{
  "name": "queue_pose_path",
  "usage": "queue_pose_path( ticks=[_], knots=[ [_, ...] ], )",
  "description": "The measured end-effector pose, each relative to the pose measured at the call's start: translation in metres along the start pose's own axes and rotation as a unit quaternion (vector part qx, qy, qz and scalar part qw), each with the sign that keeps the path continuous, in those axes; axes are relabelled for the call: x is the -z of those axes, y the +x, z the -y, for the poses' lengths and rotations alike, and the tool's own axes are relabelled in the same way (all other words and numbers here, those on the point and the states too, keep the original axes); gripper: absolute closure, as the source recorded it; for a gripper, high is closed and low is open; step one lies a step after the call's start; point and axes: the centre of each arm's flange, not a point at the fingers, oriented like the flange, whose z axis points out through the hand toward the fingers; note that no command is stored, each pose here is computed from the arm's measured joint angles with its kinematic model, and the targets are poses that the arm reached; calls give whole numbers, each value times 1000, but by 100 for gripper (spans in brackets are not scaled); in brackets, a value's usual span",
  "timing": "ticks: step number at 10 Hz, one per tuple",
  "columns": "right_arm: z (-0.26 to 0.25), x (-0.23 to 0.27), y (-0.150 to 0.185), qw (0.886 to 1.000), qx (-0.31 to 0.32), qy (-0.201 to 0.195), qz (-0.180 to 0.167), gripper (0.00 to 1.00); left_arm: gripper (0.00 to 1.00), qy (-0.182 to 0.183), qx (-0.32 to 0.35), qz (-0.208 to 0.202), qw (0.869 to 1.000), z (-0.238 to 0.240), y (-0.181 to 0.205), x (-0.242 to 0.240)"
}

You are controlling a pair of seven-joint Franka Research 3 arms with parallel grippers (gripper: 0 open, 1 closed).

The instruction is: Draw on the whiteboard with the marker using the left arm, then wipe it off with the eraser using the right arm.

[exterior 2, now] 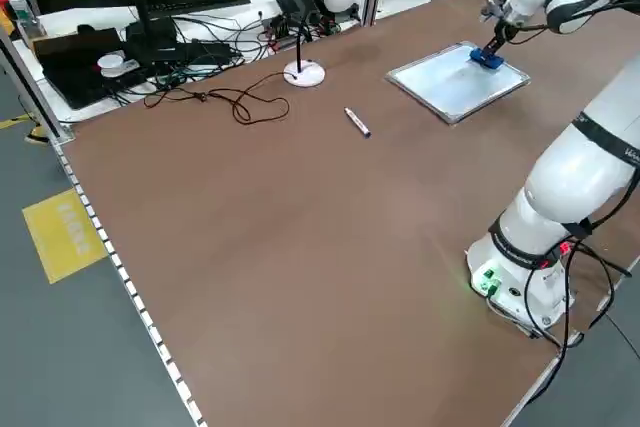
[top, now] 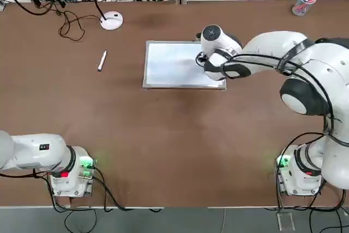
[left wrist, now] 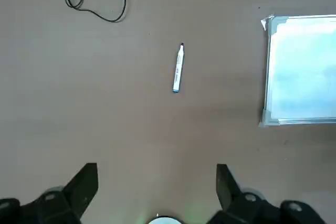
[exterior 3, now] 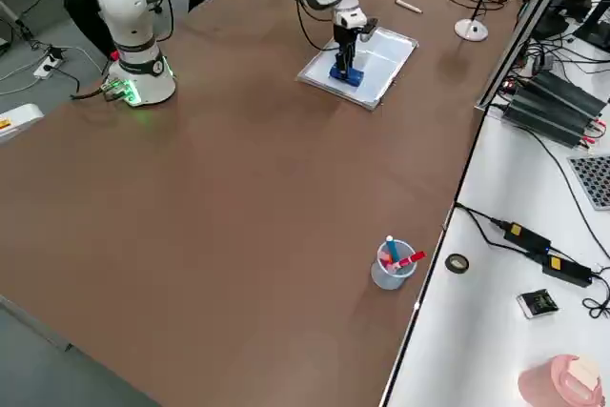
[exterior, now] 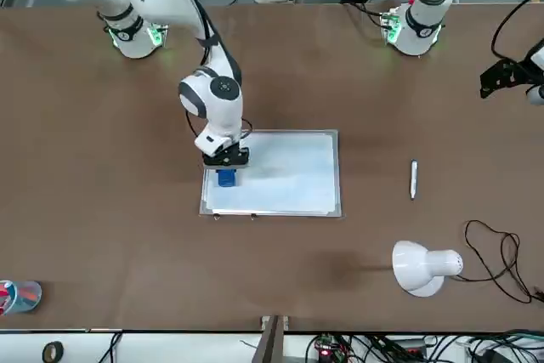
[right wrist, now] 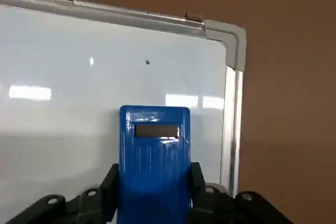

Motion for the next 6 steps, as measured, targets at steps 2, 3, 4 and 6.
queue_pose_path(
  ticks=[2, 3, 4, 6],
  knots=[
    [3, 1, 2, 1000, -6, 1, -3, 44, 0, 0, 0, 1, 1000, 0, 0, -1],
    [5, 2, 5, 1000, -12, 3, -7, 44, 0, 0, 0, 1, 1000, 0, 1, -1],
    [11, 2, 7, 1000, -17, 6, -11, 44, 0, 0, 0, 1, 1000, 0, 1, -1],
    [25, 2, 11, 999, -27, 10, -20, 44, 0, 0, 0, 2, 1000, 0, 1, -2]
  ],
)
